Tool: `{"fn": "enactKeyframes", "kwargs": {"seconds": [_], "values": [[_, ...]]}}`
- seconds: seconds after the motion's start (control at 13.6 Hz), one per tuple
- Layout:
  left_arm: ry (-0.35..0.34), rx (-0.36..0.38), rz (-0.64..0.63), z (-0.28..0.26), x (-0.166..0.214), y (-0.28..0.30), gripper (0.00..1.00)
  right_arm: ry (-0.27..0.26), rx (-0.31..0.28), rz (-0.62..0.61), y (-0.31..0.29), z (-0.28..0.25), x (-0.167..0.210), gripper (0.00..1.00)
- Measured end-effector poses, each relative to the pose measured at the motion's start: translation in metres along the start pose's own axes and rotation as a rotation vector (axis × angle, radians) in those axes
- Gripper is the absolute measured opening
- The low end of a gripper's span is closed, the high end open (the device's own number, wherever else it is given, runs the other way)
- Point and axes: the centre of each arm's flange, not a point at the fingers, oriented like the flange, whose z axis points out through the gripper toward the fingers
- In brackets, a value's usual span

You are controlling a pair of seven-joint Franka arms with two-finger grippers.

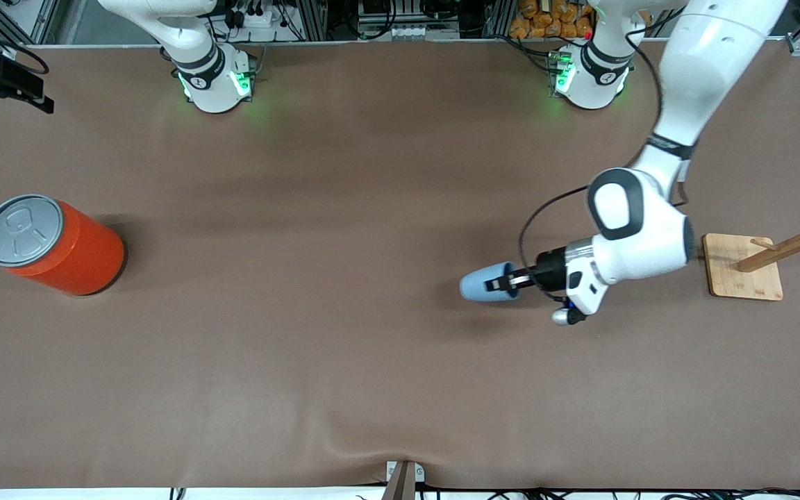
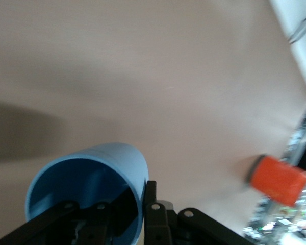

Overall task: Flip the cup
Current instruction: 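Carry the blue cup with the left gripper toward the wooden stand, then turn the blue cup upright and set it down with the left gripper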

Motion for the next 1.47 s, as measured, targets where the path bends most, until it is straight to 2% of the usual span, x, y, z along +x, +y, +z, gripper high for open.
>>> {"fn": "enactKeyframes", "kwargs": {"seconds": [0.15,0.29,0.52,0.66,0.81,1.25,1.47], "values": [[0.0,0.177,0.069,-0.021,0.006,-0.026,0.09,-0.013,0.007,0.025,0.013,0.013,0.011,1.0],[0.013,0.334,0.112,-0.03,0.009,-0.049,0.09,0.006,0.009,0.033,0.028,0.038,0.049,1.0],[0.023,0.502,0.167,-0.029,0.009,-0.064,0.09,0.043,-0.007,-0.012,0.008,0.07,0.1,1.0],[0.026,0.59,0.206,-0.026,0.006,-0.072,0.09,0.041,-0.012,-0.036,-0.007,0.074,0.106,1.0],[0.029,0.651,0.23,-0.029,0.006,-0.083,0.09,0.052,-0.013,-0.031,-0.004,0.068,0.103,1.0],[0.049,0.762,0.257,-0.036,0.009,-0.103,0.09,0.083,-0.006,0.038,0.033,0.048,0.091,1.0],[0.058,0.784,0.267,-0.036,0.009,-0.103,0.09,0.085,-0.005,0.052,0.036,0.036,0.085,1.0]]}}
